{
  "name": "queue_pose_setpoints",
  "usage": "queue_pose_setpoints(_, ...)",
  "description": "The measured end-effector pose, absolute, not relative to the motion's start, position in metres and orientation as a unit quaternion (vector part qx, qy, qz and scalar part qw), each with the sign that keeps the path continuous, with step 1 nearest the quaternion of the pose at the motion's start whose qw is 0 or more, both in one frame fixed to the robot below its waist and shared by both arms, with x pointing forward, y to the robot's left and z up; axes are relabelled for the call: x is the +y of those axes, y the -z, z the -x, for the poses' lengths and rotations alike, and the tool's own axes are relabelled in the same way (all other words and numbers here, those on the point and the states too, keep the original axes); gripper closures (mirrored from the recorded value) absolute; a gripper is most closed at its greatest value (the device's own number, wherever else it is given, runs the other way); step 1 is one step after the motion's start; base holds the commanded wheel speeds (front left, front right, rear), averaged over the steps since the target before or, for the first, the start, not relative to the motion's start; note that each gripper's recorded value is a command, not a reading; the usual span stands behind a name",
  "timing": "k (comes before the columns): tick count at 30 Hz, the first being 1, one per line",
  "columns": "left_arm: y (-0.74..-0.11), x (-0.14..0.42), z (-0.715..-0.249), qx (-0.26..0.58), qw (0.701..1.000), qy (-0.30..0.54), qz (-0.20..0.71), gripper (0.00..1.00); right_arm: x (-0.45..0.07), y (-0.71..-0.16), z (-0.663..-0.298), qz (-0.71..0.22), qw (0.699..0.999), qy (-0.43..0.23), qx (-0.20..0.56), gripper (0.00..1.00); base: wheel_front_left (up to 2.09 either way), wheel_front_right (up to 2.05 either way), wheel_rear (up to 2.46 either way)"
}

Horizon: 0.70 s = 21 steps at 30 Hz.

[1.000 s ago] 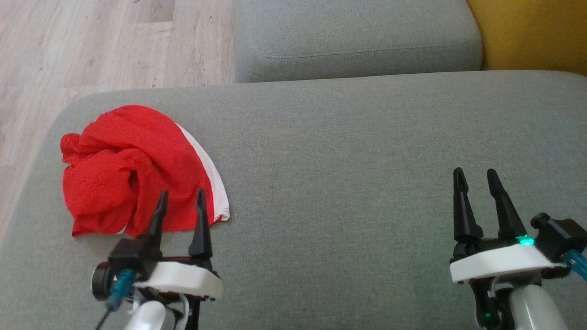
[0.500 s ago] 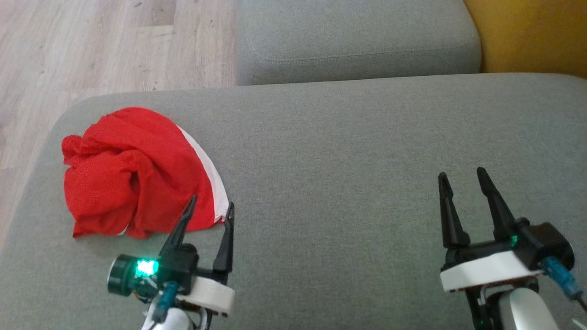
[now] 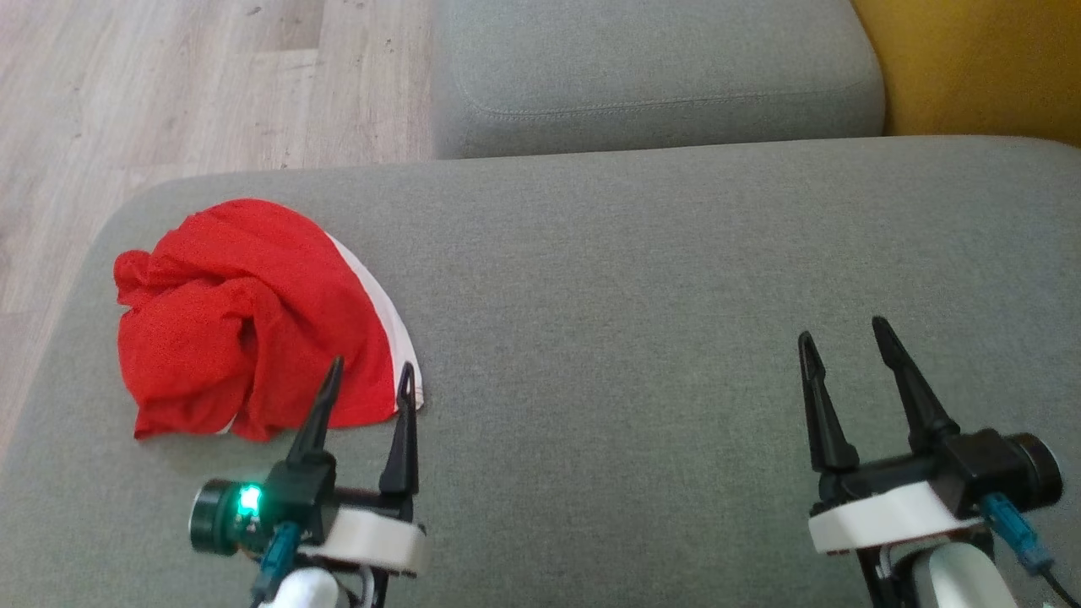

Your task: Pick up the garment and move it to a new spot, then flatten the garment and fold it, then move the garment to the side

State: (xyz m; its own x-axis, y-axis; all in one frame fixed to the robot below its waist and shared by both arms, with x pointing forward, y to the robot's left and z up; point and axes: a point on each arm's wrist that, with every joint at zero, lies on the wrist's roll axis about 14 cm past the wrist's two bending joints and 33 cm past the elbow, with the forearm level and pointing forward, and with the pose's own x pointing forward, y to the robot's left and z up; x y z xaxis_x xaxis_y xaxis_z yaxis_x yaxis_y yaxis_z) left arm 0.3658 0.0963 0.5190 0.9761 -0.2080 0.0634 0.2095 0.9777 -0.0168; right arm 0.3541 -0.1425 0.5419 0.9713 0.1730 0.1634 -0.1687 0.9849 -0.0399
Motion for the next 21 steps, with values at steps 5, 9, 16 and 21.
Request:
queue_pose_setpoints(5, -0.497, 0.101, -0.357, -0.001, 0.994, 0.105, 0.013, 0.00, -0.145, -0.528, -0.349, 0.006, 0.994, -0.082, -0.066, 0.00, 0.00, 0.00, 0.00)
queue_pose_setpoints(9, -0.473, 0.103, -0.351, 0.031, 0.994, 0.109, 0.000, 0.00, -0.146, -0.507, -0.345, -0.009, 0.996, -0.080, -0.037, 0.00, 0.00, 0.00, 0.00)
queue_pose_setpoints(16, -0.455, 0.103, -0.345, 0.055, 0.992, 0.113, -0.017, 0.00, -0.140, -0.474, -0.338, -0.010, 0.996, -0.089, 0.014, 0.00, 0.00, 0.00, 0.00)
queue_pose_setpoints(21, -0.455, 0.101, -0.345, 0.055, 0.992, 0.115, -0.011, 0.00, -0.140, -0.472, -0.338, -0.011, 0.996, -0.089, 0.018, 0.00, 0.00, 0.00, 0.00)
